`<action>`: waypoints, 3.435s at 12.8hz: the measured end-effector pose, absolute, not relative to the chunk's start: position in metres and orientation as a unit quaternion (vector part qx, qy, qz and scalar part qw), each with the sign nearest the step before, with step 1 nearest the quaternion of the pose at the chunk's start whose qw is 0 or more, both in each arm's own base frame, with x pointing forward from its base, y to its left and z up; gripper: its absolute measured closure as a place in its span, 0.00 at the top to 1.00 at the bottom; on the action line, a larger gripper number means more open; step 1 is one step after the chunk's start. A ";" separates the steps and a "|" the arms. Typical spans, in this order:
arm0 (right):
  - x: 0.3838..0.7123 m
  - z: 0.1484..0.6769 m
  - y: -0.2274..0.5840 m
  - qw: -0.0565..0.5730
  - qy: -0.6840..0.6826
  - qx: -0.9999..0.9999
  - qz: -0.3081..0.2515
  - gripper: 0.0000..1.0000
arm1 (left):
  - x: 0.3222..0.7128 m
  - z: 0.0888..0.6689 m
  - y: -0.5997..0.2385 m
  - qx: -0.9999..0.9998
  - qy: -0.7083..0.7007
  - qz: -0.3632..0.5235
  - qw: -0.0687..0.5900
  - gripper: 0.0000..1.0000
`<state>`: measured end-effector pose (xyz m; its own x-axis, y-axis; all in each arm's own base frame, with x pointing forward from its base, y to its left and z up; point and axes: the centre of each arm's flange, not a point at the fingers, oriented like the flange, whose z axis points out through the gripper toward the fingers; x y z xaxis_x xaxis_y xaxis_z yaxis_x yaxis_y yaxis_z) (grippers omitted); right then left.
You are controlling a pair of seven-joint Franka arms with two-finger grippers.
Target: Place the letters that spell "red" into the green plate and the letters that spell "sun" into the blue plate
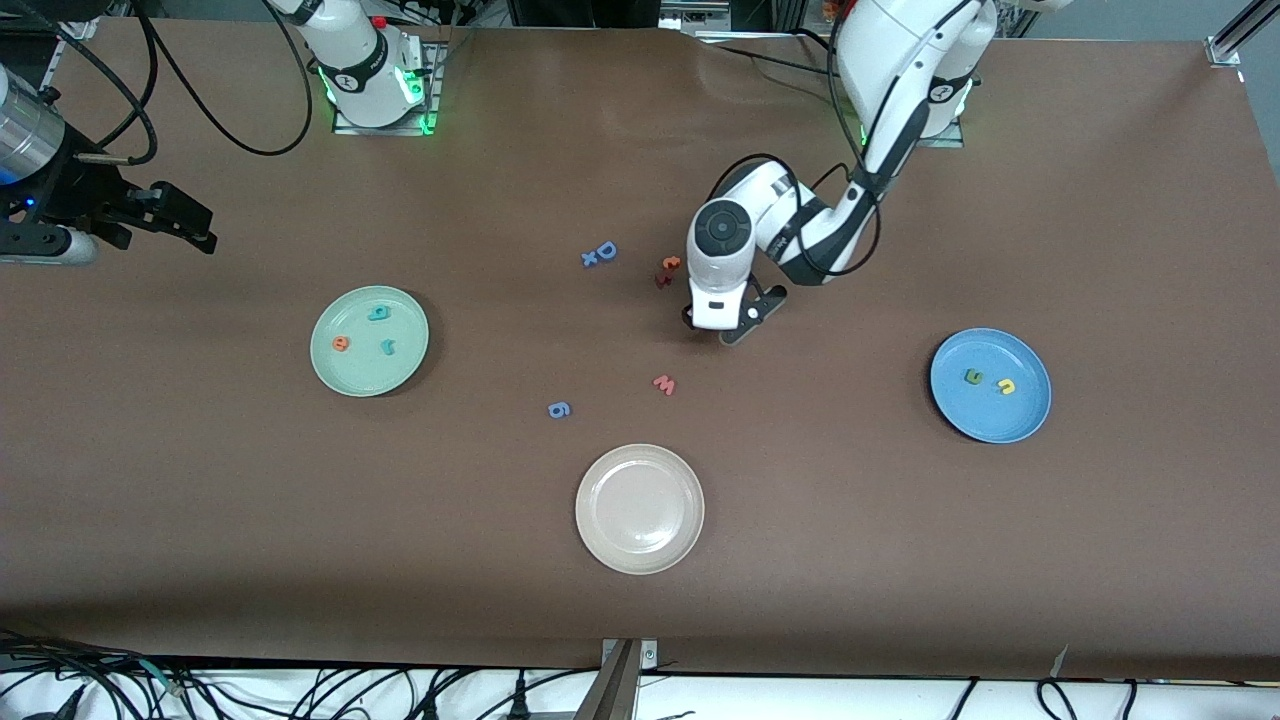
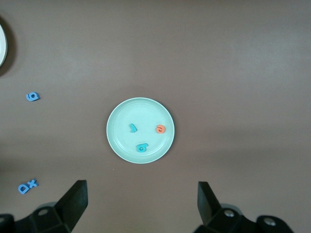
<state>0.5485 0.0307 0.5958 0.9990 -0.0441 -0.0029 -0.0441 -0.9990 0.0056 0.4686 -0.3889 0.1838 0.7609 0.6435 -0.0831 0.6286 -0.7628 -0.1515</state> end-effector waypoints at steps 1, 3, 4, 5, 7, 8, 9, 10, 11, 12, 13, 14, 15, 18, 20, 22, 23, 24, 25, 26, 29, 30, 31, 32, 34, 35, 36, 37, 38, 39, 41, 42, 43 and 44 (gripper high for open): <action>0.549 0.596 0.031 0.003 -0.022 1.000 -0.002 1.00 | 0.481 0.198 -0.372 -0.941 -0.326 0.068 0.063 0.05; 0.549 0.595 0.031 0.003 -0.022 1.000 -0.002 1.00 | 0.506 0.232 -0.332 -0.952 -0.289 0.076 0.072 0.06; 0.549 0.595 0.031 0.003 -0.022 1.000 -0.002 1.00 | 0.518 0.249 -0.308 -0.958 -0.266 0.081 0.075 0.07; 0.549 0.595 0.031 0.003 -0.022 1.000 -0.002 1.00 | 0.530 0.263 -0.280 -0.964 -0.240 0.087 0.076 0.07; 0.549 0.594 0.031 0.003 -0.022 1.000 -0.003 1.00 | 0.553 0.280 -0.215 -0.977 -0.177 0.099 0.068 0.08; 0.550 0.592 0.030 0.003 -0.022 1.000 -0.004 1.00 | 0.562 0.281 -0.180 -0.982 -0.145 0.105 0.061 0.08; 0.551 0.591 0.030 0.003 -0.022 1.000 -0.005 1.00 | 0.571 0.279 -0.143 -0.986 -0.114 0.112 0.052 0.08; 0.552 0.589 0.030 0.003 -0.022 1.000 -0.005 1.00 | 0.578 0.277 -0.108 -0.988 -0.088 0.116 0.043 0.08; 0.552 0.588 0.030 0.003 -0.023 1.000 -0.006 1.00 | 0.583 0.272 -0.076 -0.990 -0.064 0.117 0.034 0.08; 0.553 0.588 0.029 0.003 -0.023 1.000 -0.006 1.00 | 0.585 0.266 -0.049 -0.992 -0.042 0.118 0.026 0.08; 0.553 0.588 0.028 0.003 -0.023 1.000 -0.006 1.00 | 0.585 0.256 -0.031 -0.992 -0.023 0.121 0.020 0.07; 0.553 0.588 0.027 0.003 -0.022 1.000 -0.006 1.00 | 0.585 0.246 -0.020 -0.992 -0.010 0.125 0.014 0.07; 0.553 0.588 0.027 0.003 -0.021 1.000 -0.006 1.00 | 0.584 0.235 -0.014 -0.991 -0.001 0.131 0.011 0.07; 0.553 0.587 0.027 0.003 -0.021 1.000 -0.006 1.00 | 0.585 0.209 -0.012 -0.992 0.010 0.128 0.012 0.18; 0.553 0.587 0.027 0.003 -0.021 1.000 -0.006 1.00 | 0.585 0.201 -0.009 -0.992 0.009 0.129 0.011 0.40; 0.553 0.587 0.026 0.003 -0.021 1.000 -0.007 1.00 | 0.586 0.201 -0.008 -0.992 0.009 0.128 0.011 0.59; 0.553 0.587 0.026 0.003 -0.021 1.000 -0.007 1.00 | 0.587 0.202 -0.008 -0.992 0.009 0.127 0.011 0.68; 0.553 0.587 0.026 0.003 -0.021 1.000 -0.006 1.00 | 0.589 0.204 -0.008 -0.992 0.009 0.124 0.011 0.79; 0.553 0.587 0.026 0.003 -0.021 1.000 -0.006 1.00 | 0.592 0.209 -0.007 -0.993 0.008 0.121 0.012 0.80; 0.554 0.587 0.026 0.003 -0.021 1.000 -0.006 1.00 | 0.596 0.219 -0.007 -0.992 0.008 0.123 0.013 0.80; 0.554 0.587 0.026 0.003 -0.021 1.000 -0.006 1.00 | 0.611 0.283 -0.020 -0.991 0.014 0.129 0.018 0.91; 0.554 0.587 0.026 0.003 -0.021 1.000 -0.006 1.00 | 0.614 0.312 -0.030 -0.992 0.019 0.123 0.016 0.91; 0.554 0.587 0.026 0.003 -0.021 1.000 -0.006 1.00 | 0.615 0.345 -0.043 -0.993 0.027 0.112 0.016 0.96; 0.554 0.587 0.026 0.003 -0.021 1.000 -0.006 1.00 | 0.614 0.378 -0.058 -0.994 0.036 0.098 0.018 1.00; 0.554 0.587 0.026 0.003 -0.020 1.000 -0.006 1.00 | 0.607 0.441 -0.083 -0.996 0.053 0.060 0.025 1.00; 0.554 0.587 0.026 0.003 -0.020 1.000 -0.006 1.00 | 0.602 0.470 -0.091 -0.997 0.058 0.040 0.028 1.00; 0.554 0.587 0.026 0.003 -0.020 1.000 -0.006 1.00 | 0.595 0.495 -0.096 -0.997 0.061 0.021 0.031 1.00; 0.554 0.586 0.026 0.003 -0.020 1.000 -0.006 1.00 | 0.590 0.513 -0.096 -0.998 0.060 0.006 0.033 1.00; 0.554 0.586 0.026 0.003 -0.019 1.000 -0.006 1.00 | 0.585 0.527 -0.096 -0.998 0.059 -0.006 0.034 1.00; 0.554 0.586 0.026 0.003 -0.018 1.000 -0.006 1.00 | 0.582 0.537 -0.095 -0.998 0.058 -0.015 0.035 1.00; 0.554 0.586 0.026 0.003 -0.018 1.000 -0.006 1.00 | 0.579 0.549 -0.090 -0.998 0.052 -0.026 0.036 1.00; 0.554 0.586 0.026 0.003 -0.018 1.000 -0.006 1.00 | 0.578 0.555 -0.085 -0.998 0.047 -0.031 0.037 1.00; 0.554 0.586 0.026 0.003 -0.018 1.000 -0.006 1.00 | 0.577 0.559 -0.078 -0.998 0.039 -0.034 0.031 1.00; 0.554 0.586 0.026 0.003 -0.018 1.000 -0.006 1.00 | 0.576 0.563 -0.073 -0.999 0.029 -0.036 0.015 1.00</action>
<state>0.5539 0.0257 0.5864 0.9993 -0.0353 -0.0126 -0.0352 -0.9994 0.0058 0.5760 -0.0729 0.5630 0.9958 -0.0583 0.0702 -0.0562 -0.9979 -0.0317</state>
